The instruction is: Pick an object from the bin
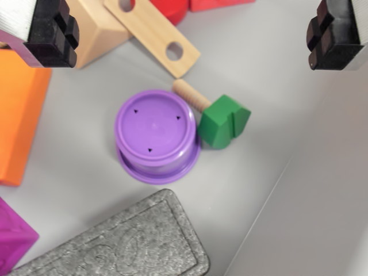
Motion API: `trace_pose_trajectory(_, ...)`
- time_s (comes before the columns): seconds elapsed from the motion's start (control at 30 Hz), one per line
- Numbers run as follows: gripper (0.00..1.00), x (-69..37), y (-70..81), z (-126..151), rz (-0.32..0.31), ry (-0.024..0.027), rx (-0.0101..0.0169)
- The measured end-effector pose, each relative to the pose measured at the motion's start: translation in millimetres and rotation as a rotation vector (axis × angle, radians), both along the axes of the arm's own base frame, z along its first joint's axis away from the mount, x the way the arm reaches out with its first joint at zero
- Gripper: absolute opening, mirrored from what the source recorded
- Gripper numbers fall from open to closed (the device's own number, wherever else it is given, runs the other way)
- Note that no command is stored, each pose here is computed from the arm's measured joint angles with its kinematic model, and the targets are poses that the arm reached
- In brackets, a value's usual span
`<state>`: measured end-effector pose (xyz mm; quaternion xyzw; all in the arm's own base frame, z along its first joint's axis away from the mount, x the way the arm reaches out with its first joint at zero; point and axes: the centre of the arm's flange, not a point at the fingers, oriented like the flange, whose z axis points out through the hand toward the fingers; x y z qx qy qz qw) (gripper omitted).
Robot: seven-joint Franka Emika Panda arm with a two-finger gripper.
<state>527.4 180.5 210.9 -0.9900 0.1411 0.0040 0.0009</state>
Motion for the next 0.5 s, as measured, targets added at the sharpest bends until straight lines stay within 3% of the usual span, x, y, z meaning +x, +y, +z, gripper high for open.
trace_pose_trajectory(0.27, 1.00, -0.5, -2.8, -35.2, 0.002, 0.0037, -0.0003)
trace_pose_trajectory(0.3, 1.00, -0.3, -2.8, -38.7, 0.002, 0.0015, 0.0008)
trace_pose_trajectory(0.33, 1.00, 1.4, -3.3, -38.4, 0.001, -0.0055, 0.0026)
trace_pose_trajectory(0.43, 1.00, 4.1, -4.7, -39.4, -0.001, -0.0158, 0.0037)
trace_pose_trajectory(0.47, 1.00, 5.3, -6.0, -41.2, -0.002, -0.0193, 0.0035)
trace_pose_trajectory(0.5, 1.00, 5.9, -8.1, -44.7, -0.004, -0.0194, 0.0016)
